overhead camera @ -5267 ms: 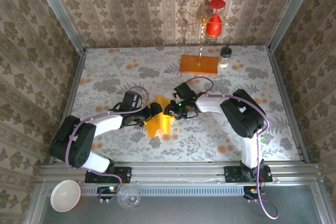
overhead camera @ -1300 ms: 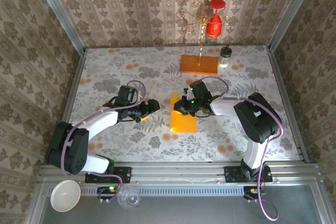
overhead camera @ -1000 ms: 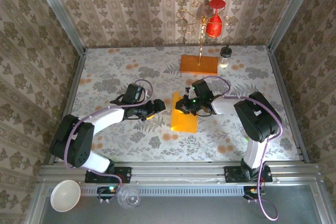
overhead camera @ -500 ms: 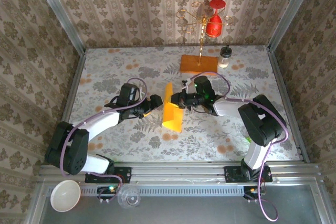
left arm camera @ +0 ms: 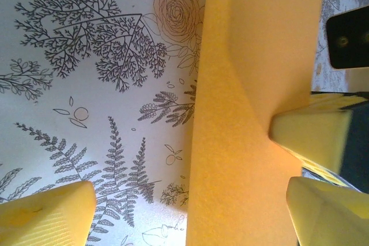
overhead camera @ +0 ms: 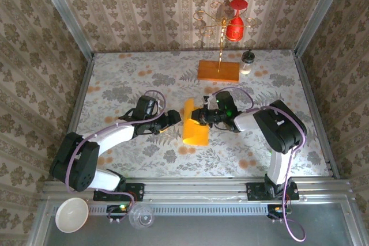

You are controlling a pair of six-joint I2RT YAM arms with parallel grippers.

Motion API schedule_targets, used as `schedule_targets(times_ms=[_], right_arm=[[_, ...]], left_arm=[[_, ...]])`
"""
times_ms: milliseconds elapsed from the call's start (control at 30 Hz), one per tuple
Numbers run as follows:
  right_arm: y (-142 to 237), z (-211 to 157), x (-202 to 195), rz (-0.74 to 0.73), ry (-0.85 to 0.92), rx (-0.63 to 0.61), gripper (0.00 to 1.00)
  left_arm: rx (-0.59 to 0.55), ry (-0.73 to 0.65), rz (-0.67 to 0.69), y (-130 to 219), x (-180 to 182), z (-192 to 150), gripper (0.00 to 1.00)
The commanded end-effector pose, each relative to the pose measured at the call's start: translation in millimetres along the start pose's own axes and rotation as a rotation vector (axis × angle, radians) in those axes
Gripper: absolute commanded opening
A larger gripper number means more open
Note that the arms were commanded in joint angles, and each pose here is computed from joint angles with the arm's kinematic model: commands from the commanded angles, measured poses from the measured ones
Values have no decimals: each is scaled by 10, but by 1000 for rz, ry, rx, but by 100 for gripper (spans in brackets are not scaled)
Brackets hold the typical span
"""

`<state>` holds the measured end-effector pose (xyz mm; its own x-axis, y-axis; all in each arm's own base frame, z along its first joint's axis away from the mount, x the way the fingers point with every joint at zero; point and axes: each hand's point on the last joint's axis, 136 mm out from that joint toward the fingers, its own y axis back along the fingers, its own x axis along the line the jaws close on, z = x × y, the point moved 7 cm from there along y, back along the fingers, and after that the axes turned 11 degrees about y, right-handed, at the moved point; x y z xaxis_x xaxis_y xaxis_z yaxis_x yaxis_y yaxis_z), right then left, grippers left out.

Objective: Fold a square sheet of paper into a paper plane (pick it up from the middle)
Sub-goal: Fold the square sheet of paper in half at the center of the table.

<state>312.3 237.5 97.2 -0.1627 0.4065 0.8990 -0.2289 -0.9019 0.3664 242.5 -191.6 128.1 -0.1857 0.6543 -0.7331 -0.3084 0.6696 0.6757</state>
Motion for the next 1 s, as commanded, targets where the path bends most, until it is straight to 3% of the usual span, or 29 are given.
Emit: schedule_targets(times_ms=[0,367,700,967], right_arm=[[41,-25,-166,-27,0,-4,6],[149,-101,-485,-212,-19,30,7],[225,-108,-460,-274,3,45,8],[295,-96,-386,-304,24,36,8]], left_arm=[[-8,-8,18,11,27,-14,87],[25,-20,32,-74,-9,-21,86],[76,-49,34,-208,-110,-78,83],[153,-91,78,-493,-272,-138,70]])
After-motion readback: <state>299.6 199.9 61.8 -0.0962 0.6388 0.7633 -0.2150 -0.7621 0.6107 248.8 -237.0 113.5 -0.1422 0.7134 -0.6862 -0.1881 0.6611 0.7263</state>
